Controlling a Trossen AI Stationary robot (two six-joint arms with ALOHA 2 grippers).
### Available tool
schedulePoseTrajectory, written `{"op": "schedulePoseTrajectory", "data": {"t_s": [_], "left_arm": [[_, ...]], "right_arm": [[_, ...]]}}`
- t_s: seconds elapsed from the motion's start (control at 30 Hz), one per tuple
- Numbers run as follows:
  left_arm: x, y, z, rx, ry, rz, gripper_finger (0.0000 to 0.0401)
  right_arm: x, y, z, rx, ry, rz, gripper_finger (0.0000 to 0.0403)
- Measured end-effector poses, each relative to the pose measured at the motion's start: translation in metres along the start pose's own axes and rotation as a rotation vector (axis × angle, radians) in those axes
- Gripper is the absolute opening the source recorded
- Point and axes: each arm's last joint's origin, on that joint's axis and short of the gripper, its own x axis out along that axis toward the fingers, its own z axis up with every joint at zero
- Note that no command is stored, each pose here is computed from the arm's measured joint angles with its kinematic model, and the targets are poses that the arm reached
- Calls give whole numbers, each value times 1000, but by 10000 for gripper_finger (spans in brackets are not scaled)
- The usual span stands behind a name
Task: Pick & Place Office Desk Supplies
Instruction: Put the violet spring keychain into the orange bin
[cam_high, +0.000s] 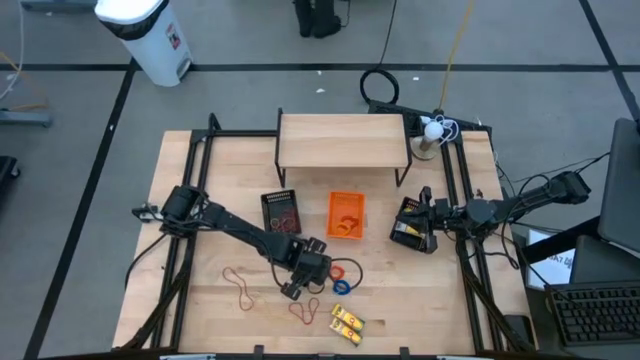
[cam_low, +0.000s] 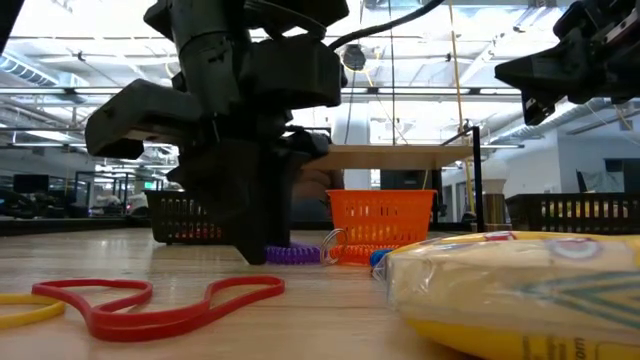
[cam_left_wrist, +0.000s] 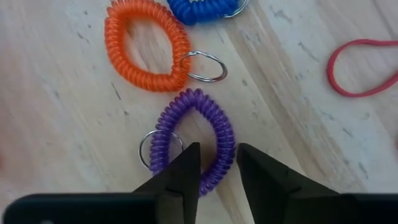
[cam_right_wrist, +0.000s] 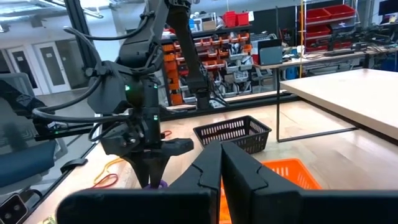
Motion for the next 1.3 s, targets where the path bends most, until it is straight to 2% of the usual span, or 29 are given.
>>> {"op": "schedulePoseTrajectory", "data": {"t_s": [0.1,0.23,0.37,0.43,0.5,0.6,0.67,0.8,0.93,1.07,1.3], "left_arm": [[0,0,-1,-19,2,-8,85],[-4,-2,-1,-3,8,-9,19],[-20,-5,0,4,-3,10,16],[-41,-6,3,12,-36,38,9],[-71,-5,9,23,-130,86,7],[-107,-3,4,26,-215,131,5],[-127,1,-9,5,-245,149,5],[-163,4,-40,-63,-404,201,4],[-168,1,-87,-149,-581,221,3],[-172,-3,-133,-267,-830,245,2],[-175,-12,-198,-385,-1072,309,2]], "right_arm": [[0,0,0,0,-1,0,4],[0,0,0,1,-2,0,4],[0,0,0,4,-1,1,4],[0,0,0,5,-4,1,4],[0,0,1,6,-5,2,4],[0,0,1,9,-6,2,4],[0,0,1,10,-6,1,4],[0,0,1,13,-6,3,4],[0,1,0,16,0,17,4],[0,1,0,15,1,27,4],[0,1,0,10,-2,26,4]]}}
